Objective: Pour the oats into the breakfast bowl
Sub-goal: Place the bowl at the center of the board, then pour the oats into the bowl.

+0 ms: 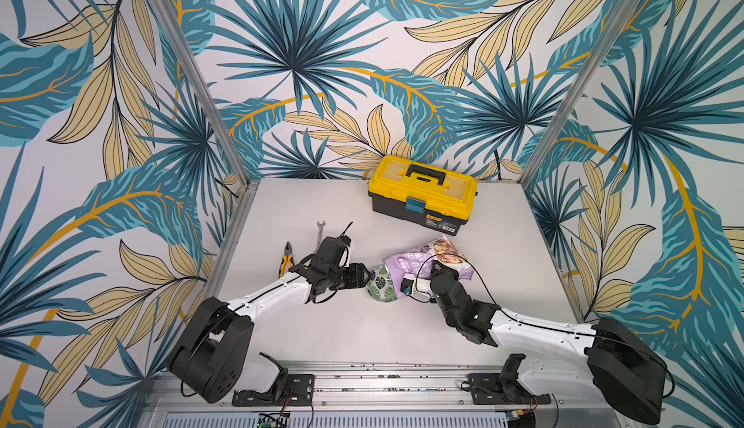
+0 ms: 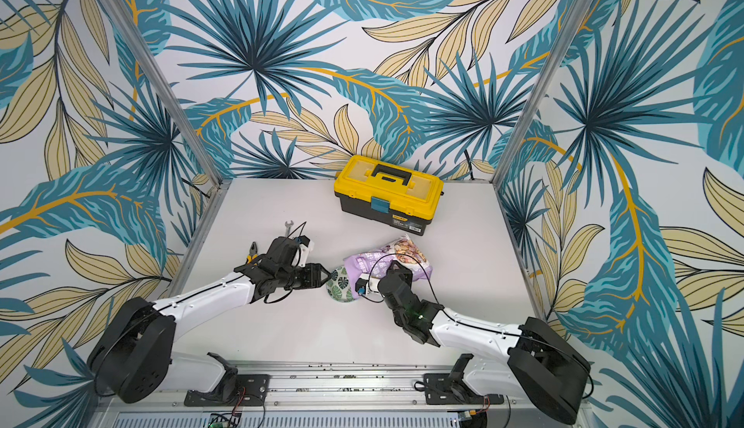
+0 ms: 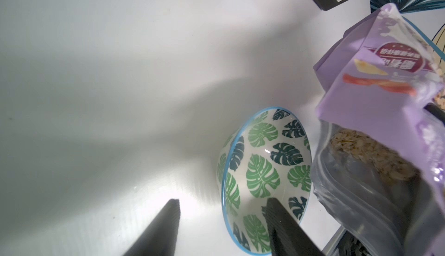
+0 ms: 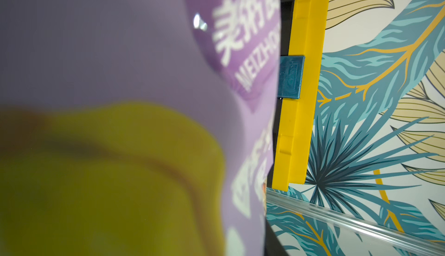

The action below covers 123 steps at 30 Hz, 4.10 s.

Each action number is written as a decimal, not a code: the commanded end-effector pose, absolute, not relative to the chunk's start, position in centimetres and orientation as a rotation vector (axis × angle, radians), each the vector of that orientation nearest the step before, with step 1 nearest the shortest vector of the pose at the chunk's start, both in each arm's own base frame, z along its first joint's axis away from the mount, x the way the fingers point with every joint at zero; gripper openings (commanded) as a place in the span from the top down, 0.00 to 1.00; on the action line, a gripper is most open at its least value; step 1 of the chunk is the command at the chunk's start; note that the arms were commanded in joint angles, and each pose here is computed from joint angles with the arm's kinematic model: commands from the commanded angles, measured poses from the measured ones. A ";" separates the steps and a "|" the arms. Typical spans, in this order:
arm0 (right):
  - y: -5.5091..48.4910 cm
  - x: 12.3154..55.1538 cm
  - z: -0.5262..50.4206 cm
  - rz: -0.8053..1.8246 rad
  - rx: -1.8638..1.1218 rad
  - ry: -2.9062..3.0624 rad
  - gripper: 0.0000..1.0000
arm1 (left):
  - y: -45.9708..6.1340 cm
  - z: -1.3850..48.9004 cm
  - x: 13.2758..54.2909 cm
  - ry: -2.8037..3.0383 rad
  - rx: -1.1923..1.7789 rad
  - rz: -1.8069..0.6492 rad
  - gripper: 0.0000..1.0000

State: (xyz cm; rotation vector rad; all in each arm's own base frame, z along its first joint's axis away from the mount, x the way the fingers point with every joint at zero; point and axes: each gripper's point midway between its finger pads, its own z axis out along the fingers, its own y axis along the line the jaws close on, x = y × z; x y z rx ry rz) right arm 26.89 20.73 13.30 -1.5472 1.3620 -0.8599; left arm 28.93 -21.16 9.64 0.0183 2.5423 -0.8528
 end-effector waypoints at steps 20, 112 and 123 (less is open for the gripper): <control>23.1 27.9 19.7 -1.208 -1.569 1.062 1.00 | -12.9 13.7 29.5 2.254 -0.396 -0.895 0.14; 24.7 27.3 21.7 -1.320 -1.580 0.880 1.00 | -10.4 13.9 28.9 2.264 -0.401 -0.716 0.00; 24.1 26.6 21.3 -1.304 -1.673 0.852 1.00 | -10.3 13.9 29.0 2.263 -0.398 -0.707 0.00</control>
